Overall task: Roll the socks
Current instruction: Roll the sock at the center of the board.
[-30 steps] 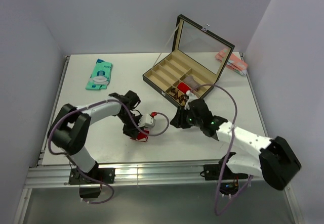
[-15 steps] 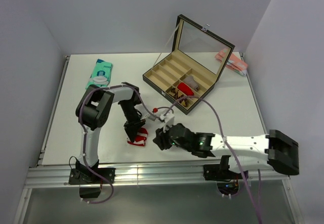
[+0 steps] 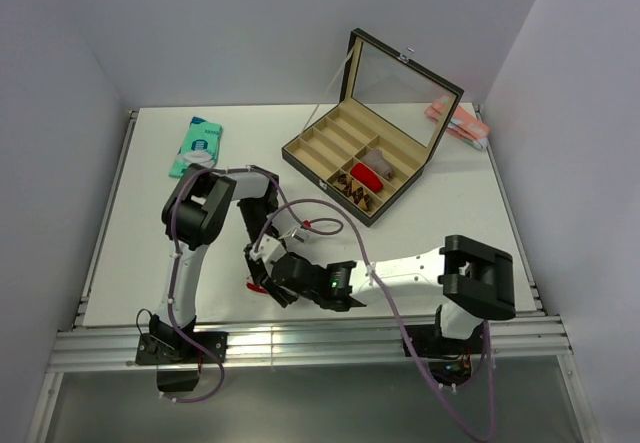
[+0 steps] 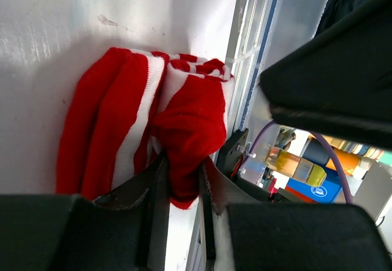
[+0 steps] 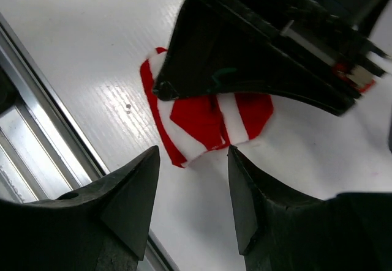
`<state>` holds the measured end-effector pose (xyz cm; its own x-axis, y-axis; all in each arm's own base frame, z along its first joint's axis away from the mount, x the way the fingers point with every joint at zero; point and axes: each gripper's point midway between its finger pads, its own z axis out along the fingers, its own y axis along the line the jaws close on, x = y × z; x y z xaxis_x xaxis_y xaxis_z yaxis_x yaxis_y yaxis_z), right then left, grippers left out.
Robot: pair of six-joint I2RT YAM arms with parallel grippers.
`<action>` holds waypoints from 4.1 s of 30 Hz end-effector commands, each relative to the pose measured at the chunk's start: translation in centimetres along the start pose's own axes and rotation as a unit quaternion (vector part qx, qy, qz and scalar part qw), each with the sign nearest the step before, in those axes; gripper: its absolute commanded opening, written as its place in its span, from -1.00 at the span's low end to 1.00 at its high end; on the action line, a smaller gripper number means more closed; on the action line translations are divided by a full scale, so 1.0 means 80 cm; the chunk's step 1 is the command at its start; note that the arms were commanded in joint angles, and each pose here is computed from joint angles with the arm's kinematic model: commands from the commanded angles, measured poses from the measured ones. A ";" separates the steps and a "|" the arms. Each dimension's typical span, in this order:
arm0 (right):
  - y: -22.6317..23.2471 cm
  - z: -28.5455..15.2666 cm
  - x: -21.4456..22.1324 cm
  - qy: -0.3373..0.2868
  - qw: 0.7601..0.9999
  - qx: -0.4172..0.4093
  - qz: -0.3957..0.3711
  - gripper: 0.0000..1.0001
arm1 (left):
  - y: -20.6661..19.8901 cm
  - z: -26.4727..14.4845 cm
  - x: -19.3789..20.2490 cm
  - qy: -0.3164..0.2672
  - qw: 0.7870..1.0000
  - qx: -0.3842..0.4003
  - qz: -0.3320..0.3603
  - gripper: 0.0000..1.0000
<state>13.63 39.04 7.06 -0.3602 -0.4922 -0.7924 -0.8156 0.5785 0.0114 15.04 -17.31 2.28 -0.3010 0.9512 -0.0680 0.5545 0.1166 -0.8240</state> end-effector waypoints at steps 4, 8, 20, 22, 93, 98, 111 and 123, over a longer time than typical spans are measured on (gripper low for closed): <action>0.018 0.019 -0.002 0.012 0.999 0.003 -0.051 0.14 | 0.055 -0.005 -0.009 0.010 0.996 -0.063 0.056 -0.75; 0.021 0.027 0.006 0.022 0.998 0.001 -0.060 0.14 | 0.057 -0.005 -0.010 0.009 0.997 -0.063 0.054 -0.72; 0.010 0.057 0.038 0.043 0.997 0.037 -0.058 -0.17 | 0.053 -0.005 -0.016 -0.005 0.997 -0.063 0.051 -0.48; 0.010 0.058 0.043 0.048 0.997 0.035 -0.050 -0.55 | 0.054 -0.007 -0.021 -0.017 0.996 -0.073 0.056 -0.45; -0.114 0.051 0.080 0.326 0.810 -0.230 0.431 -0.93 | -0.007 -0.091 -0.083 -0.209 0.667 -0.569 0.433 0.46; -0.115 0.053 0.084 0.329 0.809 -0.227 0.431 -0.94 | -0.006 -0.076 -0.093 -0.200 0.659 -0.567 0.451 0.46; -0.118 0.054 0.089 0.326 0.811 -0.221 0.433 -1.00 | 0.019 -0.070 -0.109 -0.202 0.695 -0.555 0.411 0.06; -0.122 0.050 0.091 0.308 0.822 -0.206 0.433 -0.71 | 0.035 -0.045 -0.099 -0.162 0.783 -0.477 0.365 -0.95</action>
<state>20.87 34.46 2.59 -0.9270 -0.3653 0.0845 -0.1343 0.5341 0.8347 22.52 -23.58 2.81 0.3076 0.7532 -0.5815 0.9267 -0.0985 0.3626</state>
